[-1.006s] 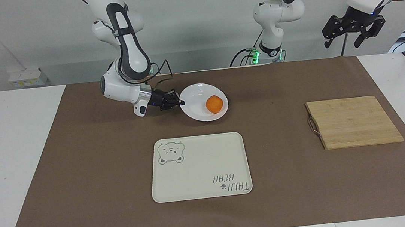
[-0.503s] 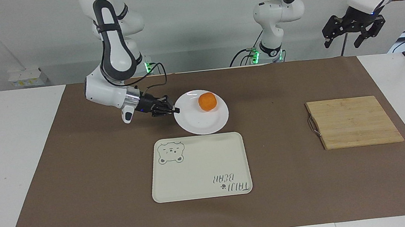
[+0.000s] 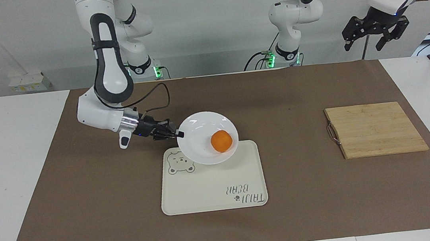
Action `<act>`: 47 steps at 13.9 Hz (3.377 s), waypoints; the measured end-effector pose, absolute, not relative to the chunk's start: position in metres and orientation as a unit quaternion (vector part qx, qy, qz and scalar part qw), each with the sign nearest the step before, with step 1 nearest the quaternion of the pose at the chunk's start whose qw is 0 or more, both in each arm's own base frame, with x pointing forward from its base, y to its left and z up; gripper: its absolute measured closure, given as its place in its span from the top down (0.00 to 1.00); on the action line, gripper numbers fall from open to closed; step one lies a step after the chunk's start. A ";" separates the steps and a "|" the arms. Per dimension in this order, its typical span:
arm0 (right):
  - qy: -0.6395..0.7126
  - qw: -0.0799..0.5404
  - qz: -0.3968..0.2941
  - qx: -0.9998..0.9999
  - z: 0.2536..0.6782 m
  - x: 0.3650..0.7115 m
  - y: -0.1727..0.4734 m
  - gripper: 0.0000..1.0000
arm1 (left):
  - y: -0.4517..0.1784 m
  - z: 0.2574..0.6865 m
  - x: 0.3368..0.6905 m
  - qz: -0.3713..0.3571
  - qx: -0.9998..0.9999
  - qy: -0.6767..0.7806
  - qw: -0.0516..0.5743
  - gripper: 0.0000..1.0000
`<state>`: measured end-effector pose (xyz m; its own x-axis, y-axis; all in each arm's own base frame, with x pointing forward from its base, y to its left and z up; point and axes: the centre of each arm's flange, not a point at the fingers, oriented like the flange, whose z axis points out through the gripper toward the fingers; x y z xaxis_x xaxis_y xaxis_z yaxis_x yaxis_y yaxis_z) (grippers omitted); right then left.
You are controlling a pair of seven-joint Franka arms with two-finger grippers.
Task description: Place orange and plate with both arms
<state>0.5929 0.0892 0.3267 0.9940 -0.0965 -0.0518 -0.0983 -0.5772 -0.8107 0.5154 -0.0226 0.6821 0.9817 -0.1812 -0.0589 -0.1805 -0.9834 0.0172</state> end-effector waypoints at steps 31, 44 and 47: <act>0.068 0.417 -0.014 -0.906 0.273 0.648 0.115 0.13 | -0.022 0.682 0.515 -0.030 0.995 -0.090 0.006 1.00; -0.092 0.179 -0.049 -0.978 0.323 0.660 0.083 1.00 | -0.022 0.682 0.515 -0.030 0.995 -0.090 0.006 1.00; -0.090 0.117 -0.039 -0.988 0.361 0.654 0.081 1.00 | -0.022 0.682 0.515 -0.030 0.995 -0.090 0.006 1.00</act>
